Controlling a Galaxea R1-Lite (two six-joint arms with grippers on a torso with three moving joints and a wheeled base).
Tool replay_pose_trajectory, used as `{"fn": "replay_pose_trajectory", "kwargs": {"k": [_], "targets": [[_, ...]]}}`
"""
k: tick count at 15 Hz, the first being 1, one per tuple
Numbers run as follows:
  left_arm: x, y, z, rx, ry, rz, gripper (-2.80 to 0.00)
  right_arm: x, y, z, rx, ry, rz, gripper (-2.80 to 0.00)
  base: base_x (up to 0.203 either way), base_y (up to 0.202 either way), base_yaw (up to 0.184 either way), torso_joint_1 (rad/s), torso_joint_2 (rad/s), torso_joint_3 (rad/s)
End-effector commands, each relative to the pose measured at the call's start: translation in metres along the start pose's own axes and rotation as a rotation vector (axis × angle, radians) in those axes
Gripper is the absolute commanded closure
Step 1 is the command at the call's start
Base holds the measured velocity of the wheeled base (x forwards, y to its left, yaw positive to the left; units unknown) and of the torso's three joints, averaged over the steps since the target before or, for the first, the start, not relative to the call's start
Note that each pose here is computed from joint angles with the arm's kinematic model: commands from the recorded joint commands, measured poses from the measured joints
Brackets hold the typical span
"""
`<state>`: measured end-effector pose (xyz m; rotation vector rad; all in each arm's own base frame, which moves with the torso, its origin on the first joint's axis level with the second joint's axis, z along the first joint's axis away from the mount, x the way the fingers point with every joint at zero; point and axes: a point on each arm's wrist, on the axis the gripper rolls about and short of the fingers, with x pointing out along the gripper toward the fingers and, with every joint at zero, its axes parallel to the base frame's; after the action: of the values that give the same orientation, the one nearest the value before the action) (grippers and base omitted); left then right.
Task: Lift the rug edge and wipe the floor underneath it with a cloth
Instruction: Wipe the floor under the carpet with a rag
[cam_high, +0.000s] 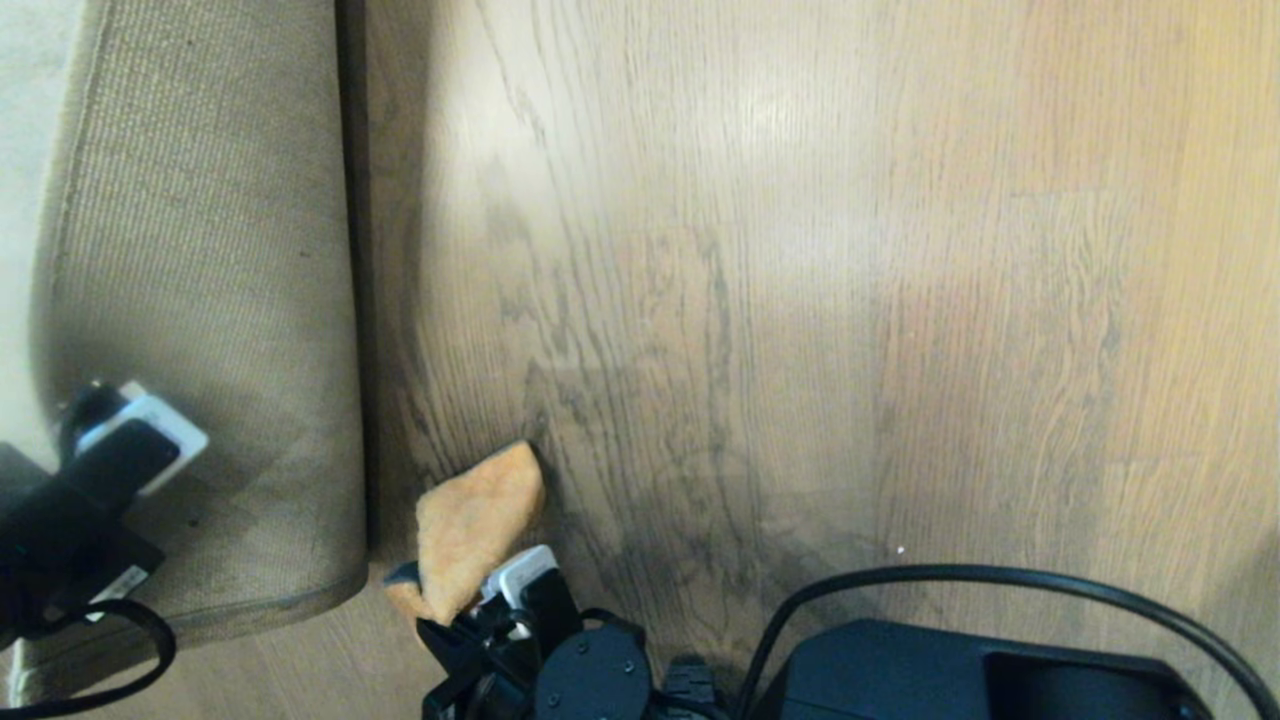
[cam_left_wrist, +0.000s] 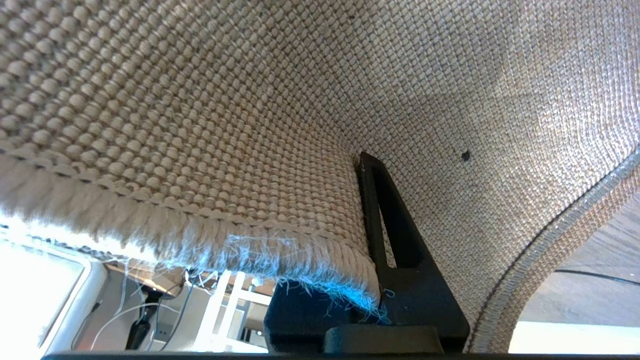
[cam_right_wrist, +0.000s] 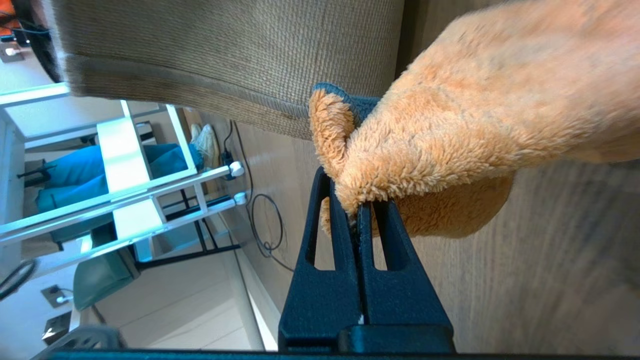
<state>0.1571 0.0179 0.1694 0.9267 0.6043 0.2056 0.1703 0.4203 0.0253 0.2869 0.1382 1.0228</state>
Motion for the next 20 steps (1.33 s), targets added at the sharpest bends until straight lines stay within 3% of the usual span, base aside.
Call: {"fn": "replay_pose_trajectory", "kwargs": {"k": [1, 5, 9, 20], "targets": [[0.001, 0.0, 0.0, 0.005, 0.005, 0.001, 0.0, 0.008, -0.005, -0.024, -0.001, 0.015, -0.006, 0.0, 0.0, 0.0, 0.0, 0.0, 0.0, 0.0], [0.001, 0.0, 0.0, 0.007, 0.006, 0.002, 0.0, 0.011, -0.018, -0.027, -0.002, 0.009, -0.033, 0.0, 0.0, 0.0, 0.0, 0.0, 0.0, 0.0], [0.001, 0.0, 0.0, 0.006, 0.005, 0.003, 0.0, 0.012, -0.044, -0.012, -0.005, -0.019, -0.096, 0.0, 0.0, 0.0, 0.0, 0.0, 0.0, 0.0], [0.0, -0.001, 0.0, 0.012, 0.002, -0.002, 0.0, -0.053, -0.163, 0.076, -0.033, -0.127, -0.399, 0.0, 0.0, 0.0, 0.0, 0.0, 0.0, 0.0]]}}
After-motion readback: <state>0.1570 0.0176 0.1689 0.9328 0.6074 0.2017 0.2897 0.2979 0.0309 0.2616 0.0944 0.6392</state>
